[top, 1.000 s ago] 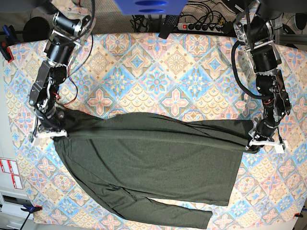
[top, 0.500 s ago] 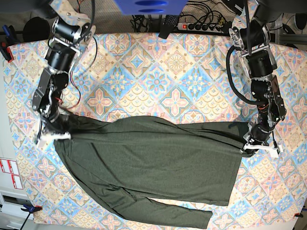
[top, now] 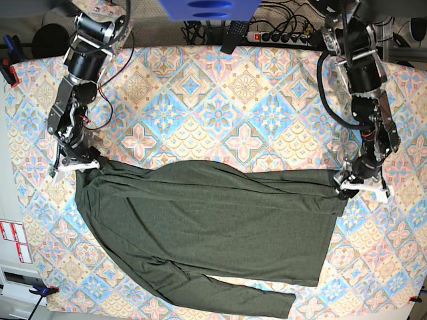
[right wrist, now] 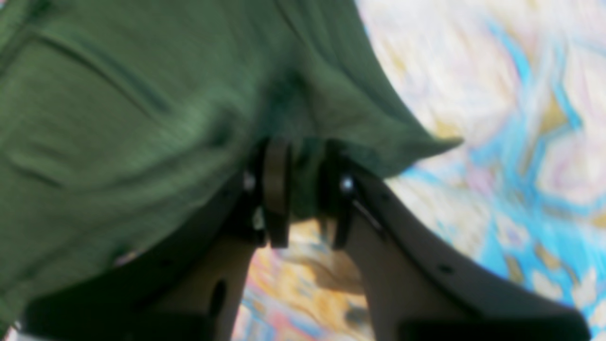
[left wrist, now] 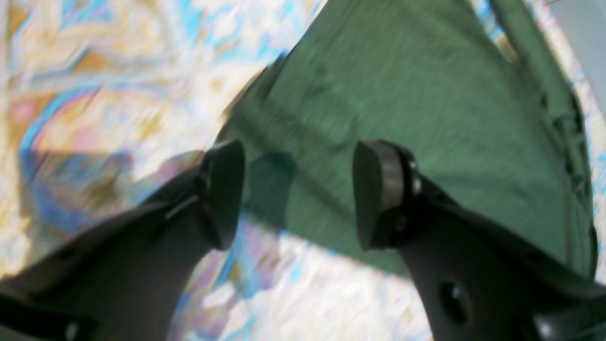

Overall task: Fold the T-shirt properly
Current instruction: 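Drag the held shoulder edge with both grippers toward the hem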

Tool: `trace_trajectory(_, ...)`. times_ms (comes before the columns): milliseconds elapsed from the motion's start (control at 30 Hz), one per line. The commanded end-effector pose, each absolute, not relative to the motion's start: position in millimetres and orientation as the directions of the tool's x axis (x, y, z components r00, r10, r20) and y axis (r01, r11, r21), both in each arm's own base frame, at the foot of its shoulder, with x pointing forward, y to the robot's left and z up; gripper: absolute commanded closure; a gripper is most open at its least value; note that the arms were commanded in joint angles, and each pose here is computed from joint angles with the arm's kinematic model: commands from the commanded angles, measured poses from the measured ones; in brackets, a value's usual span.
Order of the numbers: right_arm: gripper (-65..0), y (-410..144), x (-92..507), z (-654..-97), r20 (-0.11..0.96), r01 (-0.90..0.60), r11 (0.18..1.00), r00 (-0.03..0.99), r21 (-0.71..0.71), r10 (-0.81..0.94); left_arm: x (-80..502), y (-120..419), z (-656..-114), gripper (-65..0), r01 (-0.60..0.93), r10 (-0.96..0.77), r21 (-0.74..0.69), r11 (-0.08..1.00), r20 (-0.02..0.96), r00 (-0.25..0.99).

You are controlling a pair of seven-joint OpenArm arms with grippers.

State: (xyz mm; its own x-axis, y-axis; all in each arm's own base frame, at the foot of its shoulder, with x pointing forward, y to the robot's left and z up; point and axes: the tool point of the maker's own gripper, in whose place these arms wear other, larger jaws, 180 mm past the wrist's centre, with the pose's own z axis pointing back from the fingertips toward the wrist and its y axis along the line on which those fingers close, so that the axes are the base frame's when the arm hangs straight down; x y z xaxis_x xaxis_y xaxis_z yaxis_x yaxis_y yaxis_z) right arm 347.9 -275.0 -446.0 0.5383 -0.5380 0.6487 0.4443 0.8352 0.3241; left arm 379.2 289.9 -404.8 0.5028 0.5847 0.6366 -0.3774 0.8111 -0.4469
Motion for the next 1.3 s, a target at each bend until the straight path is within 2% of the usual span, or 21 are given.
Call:
trace_trajectory(0, -15.3, -287, 372, -409, 0.732, 0.407, 0.849, 0.454, 0.337, -0.508, 395, 294, -373, -37.9, -0.327, 0.572, -0.469, 0.820, 0.687, 0.449)
trace_trajectory(133, -19.3, -291, 364, -402, 0.749, 0.403, 0.859, 0.449, 0.317, -0.487, 389, 293, -372, -37.9, -0.320, 0.563, -0.463, 0.826, 0.691, 0.453)
trace_trajectory(300, -22.8, -286, 357, -410, 0.711, 0.405, 0.857, 0.496, 0.318, -0.498, 384, 291, -386, -37.9, -0.340, 0.579, -0.468, 0.815, 0.660, 0.479)
trace_trajectory(733, -22.9, -287, 356, -411, 0.709, 0.407, 0.856, 0.496, 0.319, -0.500, 362, 291, -431, -37.9, -0.416, 0.627, -0.470, 0.779, 0.569, 0.532)
trace_trajectory(967, -22.9, -287, 356, -411, 0.709, 0.407, 0.856, 0.496, 0.319, -0.500, 356, 298, -451, -37.9, -0.465, 0.658, -0.466, 0.753, 0.561, 0.502)
trace_trajectory(1267, -22.8, -286, 355, -412, 0.707, 0.408, 0.856, 0.500, 0.318, -0.501, 383, 272, -459, -37.9, -0.451, 0.671, -0.499, 0.740, 0.511, 0.537)
